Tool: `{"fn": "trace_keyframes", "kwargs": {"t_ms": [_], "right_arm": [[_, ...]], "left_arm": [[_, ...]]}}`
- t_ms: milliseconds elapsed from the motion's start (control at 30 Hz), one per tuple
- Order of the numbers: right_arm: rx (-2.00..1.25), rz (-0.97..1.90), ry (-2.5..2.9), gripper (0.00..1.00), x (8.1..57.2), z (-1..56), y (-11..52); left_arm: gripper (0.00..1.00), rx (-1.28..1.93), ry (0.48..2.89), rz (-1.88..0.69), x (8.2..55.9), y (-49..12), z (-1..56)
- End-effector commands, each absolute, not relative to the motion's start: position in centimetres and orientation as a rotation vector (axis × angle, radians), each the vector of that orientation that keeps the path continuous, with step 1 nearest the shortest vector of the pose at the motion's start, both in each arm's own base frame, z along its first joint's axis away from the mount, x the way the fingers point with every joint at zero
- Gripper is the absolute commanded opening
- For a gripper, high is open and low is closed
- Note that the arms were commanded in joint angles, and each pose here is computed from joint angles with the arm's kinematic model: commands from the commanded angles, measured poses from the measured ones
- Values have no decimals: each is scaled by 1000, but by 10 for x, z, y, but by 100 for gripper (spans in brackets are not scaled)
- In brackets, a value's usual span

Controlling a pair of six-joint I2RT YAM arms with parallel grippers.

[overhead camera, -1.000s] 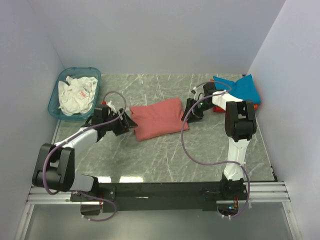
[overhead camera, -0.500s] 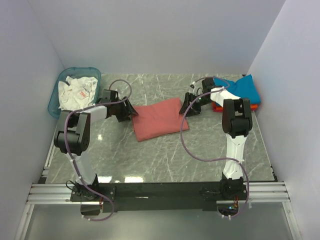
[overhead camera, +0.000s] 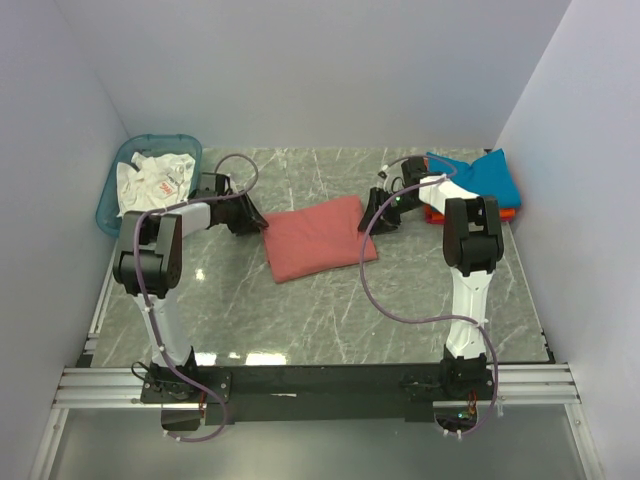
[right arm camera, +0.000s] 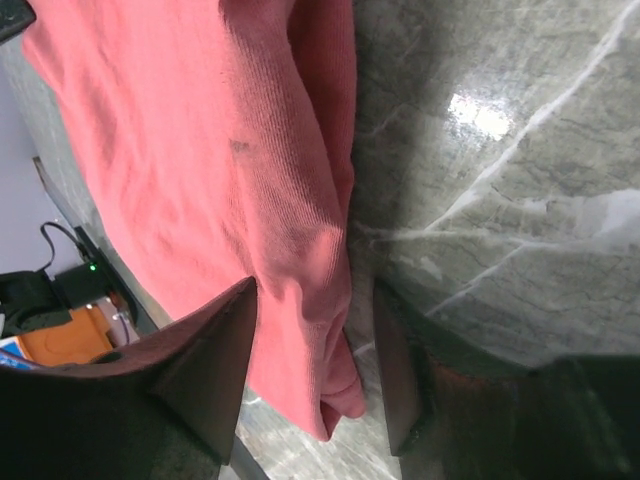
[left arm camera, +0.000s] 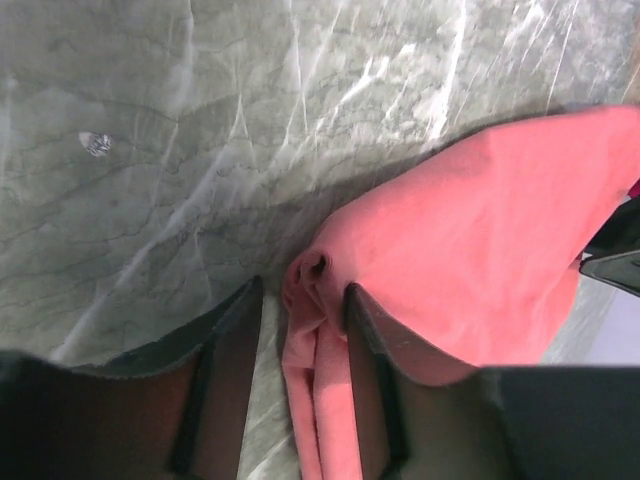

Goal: Fold and stack the t-shirts
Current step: Fold the tshirt

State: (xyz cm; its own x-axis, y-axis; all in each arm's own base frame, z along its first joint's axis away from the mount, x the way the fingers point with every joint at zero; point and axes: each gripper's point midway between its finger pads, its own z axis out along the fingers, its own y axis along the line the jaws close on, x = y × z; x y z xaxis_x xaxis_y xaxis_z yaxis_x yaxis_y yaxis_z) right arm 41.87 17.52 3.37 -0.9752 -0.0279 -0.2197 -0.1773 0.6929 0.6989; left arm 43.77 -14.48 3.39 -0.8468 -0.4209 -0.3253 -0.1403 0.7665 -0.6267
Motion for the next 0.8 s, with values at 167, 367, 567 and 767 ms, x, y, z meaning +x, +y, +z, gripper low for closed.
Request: {"fn": "trace_keyframes", "kwargs": {"t_ms": [167, 367, 567, 767], "right_arm": [[-163, 1113, 2772, 22, 412, 18, 174], [-162, 1084, 2782, 0, 413, 18, 171], [-193, 1080, 2747, 26, 417, 29, 170], [-237, 1063, 2660, 65, 428, 53, 171]], "left_arm": [[11, -454, 2476, -880, 457, -134, 39], [1, -480, 2477, -857, 474, -122, 41], [30, -462, 2455, -879, 478, -120, 49], [58, -350, 2308, -825, 480, -110, 113]]}}
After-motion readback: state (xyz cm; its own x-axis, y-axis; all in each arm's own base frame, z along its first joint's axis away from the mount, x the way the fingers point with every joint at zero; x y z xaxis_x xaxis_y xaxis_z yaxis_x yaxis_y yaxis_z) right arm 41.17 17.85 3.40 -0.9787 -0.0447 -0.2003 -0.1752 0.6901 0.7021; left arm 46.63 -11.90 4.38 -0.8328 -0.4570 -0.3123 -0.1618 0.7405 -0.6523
